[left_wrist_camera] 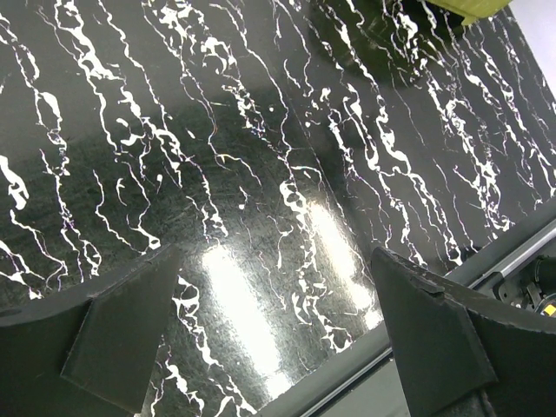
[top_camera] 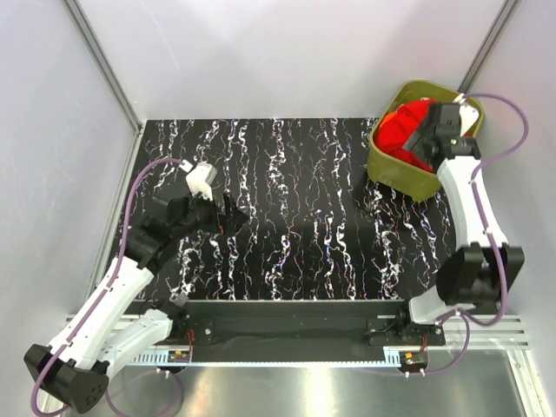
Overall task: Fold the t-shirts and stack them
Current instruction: Grab the tshirt from the pile
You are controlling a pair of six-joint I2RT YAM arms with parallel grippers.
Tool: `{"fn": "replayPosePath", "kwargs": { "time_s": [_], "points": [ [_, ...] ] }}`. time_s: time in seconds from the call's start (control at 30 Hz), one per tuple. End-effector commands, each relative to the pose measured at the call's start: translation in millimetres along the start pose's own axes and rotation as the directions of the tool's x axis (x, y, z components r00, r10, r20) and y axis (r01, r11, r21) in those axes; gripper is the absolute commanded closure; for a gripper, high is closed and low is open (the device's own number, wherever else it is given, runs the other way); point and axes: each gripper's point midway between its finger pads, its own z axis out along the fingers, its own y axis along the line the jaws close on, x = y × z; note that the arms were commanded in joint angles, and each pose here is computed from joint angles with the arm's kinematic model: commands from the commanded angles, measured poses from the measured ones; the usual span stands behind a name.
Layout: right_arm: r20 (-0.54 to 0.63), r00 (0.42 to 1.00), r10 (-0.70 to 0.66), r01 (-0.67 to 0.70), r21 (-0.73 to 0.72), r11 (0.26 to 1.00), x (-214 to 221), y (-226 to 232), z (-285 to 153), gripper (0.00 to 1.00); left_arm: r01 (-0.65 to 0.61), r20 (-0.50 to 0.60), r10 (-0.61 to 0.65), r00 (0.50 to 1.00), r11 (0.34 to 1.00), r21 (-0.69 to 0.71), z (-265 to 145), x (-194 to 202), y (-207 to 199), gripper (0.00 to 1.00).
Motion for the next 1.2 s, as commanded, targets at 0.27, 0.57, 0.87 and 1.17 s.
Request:
{"fn": "replayPosePath", "kwargs": {
  "time_s": [0.27,0.57,0.87,1.17],
  "points": [
    [0.02,0.975,-0.222,0.223,-0.095,0.97,-42,35,71,0.25,-0.05,0.083,0.045,0.996,0.997,0.061,-8,-19,-15,0.01],
    [0.004,0.95,-0.311,0.311,0.021,0.95,-51,21,90,0.93,-0.045,0.079,0.041,0.996,0.998,0.044,-6,-19,-12,0.01],
    [0.229,0.965,-0.126,0.189,-0.279,0.942,-158,74,-71,1.0,-0.041,0.074,0.038,0.997,0.999,0.034,-5,-18,-9,0.01],
    [0.337,0.933,0.123,0.266,-0.88,0.393,-184,140,-328,1.0,-0.031,0.1,0.028,0.995,0.999,0.03,-9,-25,-11,0.01]
  ]
}}
